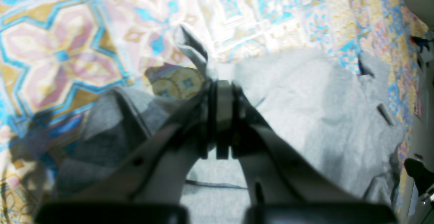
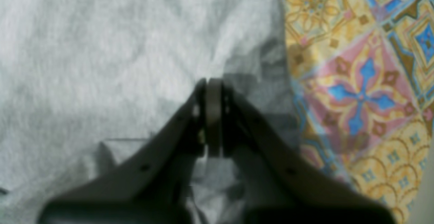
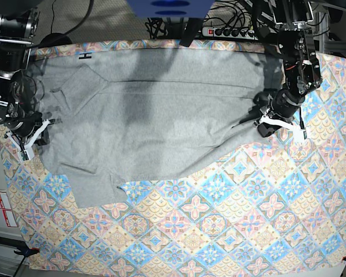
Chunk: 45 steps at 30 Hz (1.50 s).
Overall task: Fold the T-shirt properly
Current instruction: 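Grasp the hem corners with both grippers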
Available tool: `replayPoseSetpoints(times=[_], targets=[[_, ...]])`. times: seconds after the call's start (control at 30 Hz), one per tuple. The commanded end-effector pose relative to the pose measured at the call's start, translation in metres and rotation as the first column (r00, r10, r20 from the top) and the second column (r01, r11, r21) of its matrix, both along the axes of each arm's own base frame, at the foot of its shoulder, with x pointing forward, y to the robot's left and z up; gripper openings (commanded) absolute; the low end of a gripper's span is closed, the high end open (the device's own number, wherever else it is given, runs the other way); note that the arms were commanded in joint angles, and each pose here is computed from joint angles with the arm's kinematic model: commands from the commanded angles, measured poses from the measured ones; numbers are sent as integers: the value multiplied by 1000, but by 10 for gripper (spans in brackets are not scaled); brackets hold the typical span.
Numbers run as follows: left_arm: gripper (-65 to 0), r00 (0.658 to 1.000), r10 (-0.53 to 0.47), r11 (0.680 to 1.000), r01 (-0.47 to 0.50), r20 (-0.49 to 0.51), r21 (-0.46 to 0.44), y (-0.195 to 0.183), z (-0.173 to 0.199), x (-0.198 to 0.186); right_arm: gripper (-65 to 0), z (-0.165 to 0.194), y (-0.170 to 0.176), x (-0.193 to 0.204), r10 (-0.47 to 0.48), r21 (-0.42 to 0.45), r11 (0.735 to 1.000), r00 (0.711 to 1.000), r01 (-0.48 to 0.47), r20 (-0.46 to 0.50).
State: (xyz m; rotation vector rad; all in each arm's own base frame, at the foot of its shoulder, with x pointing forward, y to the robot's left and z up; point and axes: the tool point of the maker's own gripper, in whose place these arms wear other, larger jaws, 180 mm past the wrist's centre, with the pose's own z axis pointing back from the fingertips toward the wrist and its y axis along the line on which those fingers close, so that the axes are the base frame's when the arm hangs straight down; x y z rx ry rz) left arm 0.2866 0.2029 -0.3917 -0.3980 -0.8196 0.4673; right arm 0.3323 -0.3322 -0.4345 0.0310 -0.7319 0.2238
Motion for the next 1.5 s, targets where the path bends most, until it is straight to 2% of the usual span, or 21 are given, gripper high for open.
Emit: replayPoseSetpoints(times=[0.0, 0.1, 0.2, 0.3, 0.43, 0.53, 0.77, 0.9, 1.07, 1.17, 1.3, 1.47], targets=[[-650, 999, 2, 1000, -2, 43, 8, 3, 12, 6, -646, 22, -9, 17, -8, -5, 1000, 998, 8, 70], [-650, 999, 1, 1000, -1, 42, 6, 2, 12, 6, -588, 14, -13, 15, -29, 6, 1000, 998, 29, 47], [-650, 999, 1, 1000, -1, 42, 6, 2, 12, 6, -502, 30, -16, 41, -51, 23, 998, 995, 50, 83], [-650, 999, 1, 1000, -1, 42, 6, 2, 12, 6, -411, 33, -24, 56, -101, 56, 994, 992, 97, 80], [-650, 999, 1, 1000, -1, 41, 6, 2, 11, 6, -334, 39, -30, 74, -147, 98, 985, 986, 139, 79], [-650, 999, 1, 1000, -1, 41, 6, 2, 11, 6, -294, 46, -25, 87, -131, 97, 988, 988, 122, 88], [-650, 999, 2, 1000, -2, 39, 4, 2, 11, 6, -287, 33, -6, 92, -51, 75, 996, 994, 43, 100], [-650, 999, 6, 1000, -6, 34, 6, 3, 8, 2, -279, 18, -11, 84, -79, 95, 993, 994, 72, 73], [-650, 999, 6, 1000, -6, 32, 6, 3, 8, 1, -196, 11, -13, 79, -103, 113, 989, 992, 94, 74], [-650, 999, 6, 1000, -6, 32, 6, 3, 8, 1, -168, 11, -13, 80, -103, 114, 989, 992, 94, 76], [-650, 999, 6, 1000, -6, 32, 6, 3, 8, 1, -166, 11, -13, 80, -103, 114, 989, 992, 94, 79], [-650, 999, 6, 1000, -6, 32, 6, 3, 8, 1, -166, 20, -13, 87, -114, 133, 987, 982, 94, 150]])
